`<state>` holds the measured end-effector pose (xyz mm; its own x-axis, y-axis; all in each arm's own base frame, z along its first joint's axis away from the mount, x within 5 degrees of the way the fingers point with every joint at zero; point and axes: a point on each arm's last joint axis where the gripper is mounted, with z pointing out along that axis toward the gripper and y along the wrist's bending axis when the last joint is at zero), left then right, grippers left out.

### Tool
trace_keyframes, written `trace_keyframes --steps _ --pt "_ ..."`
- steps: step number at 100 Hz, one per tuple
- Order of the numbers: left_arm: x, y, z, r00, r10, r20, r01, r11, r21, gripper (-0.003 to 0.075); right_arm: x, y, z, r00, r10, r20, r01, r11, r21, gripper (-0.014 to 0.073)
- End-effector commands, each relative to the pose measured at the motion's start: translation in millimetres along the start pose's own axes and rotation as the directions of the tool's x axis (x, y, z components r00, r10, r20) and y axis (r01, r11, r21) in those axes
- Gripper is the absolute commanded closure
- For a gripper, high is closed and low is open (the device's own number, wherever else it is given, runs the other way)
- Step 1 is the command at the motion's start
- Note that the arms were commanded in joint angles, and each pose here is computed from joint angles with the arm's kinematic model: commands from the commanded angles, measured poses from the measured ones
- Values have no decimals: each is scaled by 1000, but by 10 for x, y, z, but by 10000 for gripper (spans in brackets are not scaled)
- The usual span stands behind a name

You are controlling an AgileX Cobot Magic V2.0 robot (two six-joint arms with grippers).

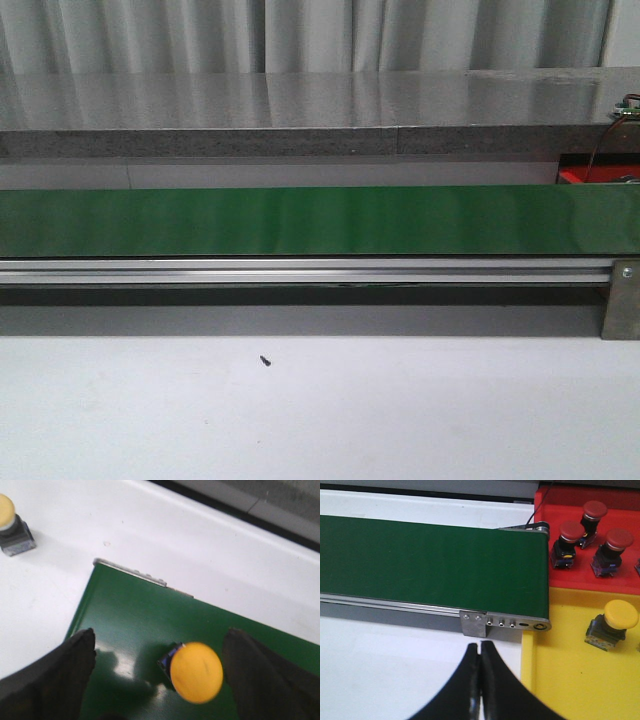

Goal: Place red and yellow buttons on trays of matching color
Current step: 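Carry the yellow button onto the conveyor start and release it, then grasp the last loose yellow push-button with the left gripper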

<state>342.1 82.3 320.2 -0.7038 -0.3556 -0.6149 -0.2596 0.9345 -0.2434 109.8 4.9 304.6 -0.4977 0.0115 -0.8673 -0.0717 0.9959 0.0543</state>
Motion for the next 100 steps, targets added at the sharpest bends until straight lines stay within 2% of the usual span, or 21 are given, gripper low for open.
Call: trace_keyframes --steps 1,25,41,69,100 --pt "-188 45 -314 987 -27 156 27 1000 1 197 -130 -5 -50 996 -3 91 2 1000 13 615" --pt "-235 519 -397 973 -130 192 147 986 -78 197 -130 -5 -50 996 -3 91 2 1000 13 615" --pt "-260 800 -264 961 -179 212 207 971 -120 197 -130 -5 -50 996 -3 91 2 1000 13 615" --pt "-346 1002 206 964 -232 133 248 962 -119 197 -130 -5 -50 996 -3 91 2 1000 13 615" --pt "-614 1175 697 955 -259 142 274 957 -95 198 -130 -5 -50 996 -3 91 2 1000 13 615"
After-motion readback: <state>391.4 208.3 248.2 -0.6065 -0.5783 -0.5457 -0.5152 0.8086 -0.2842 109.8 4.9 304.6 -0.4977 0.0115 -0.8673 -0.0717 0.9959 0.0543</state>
